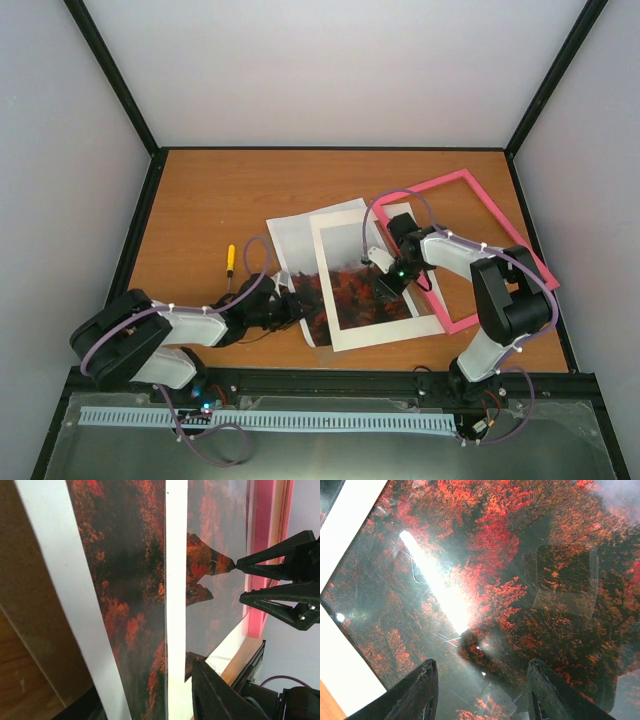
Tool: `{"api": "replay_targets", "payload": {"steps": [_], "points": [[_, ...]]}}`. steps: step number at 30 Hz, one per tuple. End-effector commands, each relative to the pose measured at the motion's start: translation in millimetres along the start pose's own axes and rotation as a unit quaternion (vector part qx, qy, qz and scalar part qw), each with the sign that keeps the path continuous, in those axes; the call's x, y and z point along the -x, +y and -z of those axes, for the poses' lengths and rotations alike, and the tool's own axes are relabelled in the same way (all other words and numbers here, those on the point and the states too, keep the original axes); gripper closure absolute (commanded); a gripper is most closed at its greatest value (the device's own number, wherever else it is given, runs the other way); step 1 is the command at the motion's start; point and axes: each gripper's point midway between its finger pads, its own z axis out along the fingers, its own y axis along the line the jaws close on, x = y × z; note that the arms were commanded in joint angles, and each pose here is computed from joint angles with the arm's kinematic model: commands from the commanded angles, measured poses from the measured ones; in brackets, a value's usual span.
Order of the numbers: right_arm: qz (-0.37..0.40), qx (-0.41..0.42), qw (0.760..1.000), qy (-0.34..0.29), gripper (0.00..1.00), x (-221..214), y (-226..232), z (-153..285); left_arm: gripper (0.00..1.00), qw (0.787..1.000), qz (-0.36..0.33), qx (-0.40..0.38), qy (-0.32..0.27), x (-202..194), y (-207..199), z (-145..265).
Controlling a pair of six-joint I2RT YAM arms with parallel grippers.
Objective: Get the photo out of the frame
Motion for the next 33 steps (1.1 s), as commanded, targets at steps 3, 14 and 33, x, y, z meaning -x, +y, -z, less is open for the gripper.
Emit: {"api": "replay_targets", "payload": {"steps": [3, 14, 33], "points": [[-0.006, 0.005, 0.999, 0.035, 0.51, -16.1, 0.5, -10.9, 0.75, 0.999, -0.011, -0.023, -0.036, 20.3, -19.0, 0.3], [-0.033, -0.017, 0.999, 0.001, 0.49, -1.2, -9.6, 10.3, 0.99, 0.997, -0.002, 0.017, -0.072, 33.2, -13.1, 23.1], [-0.068, -0.104, 0.982, -0.146, 0.42, 23.3, -43.5, 90.7, 0.99, 0.914, -0.174, 0.137, -0.34, 133.6, -124.0, 187.0]]}}
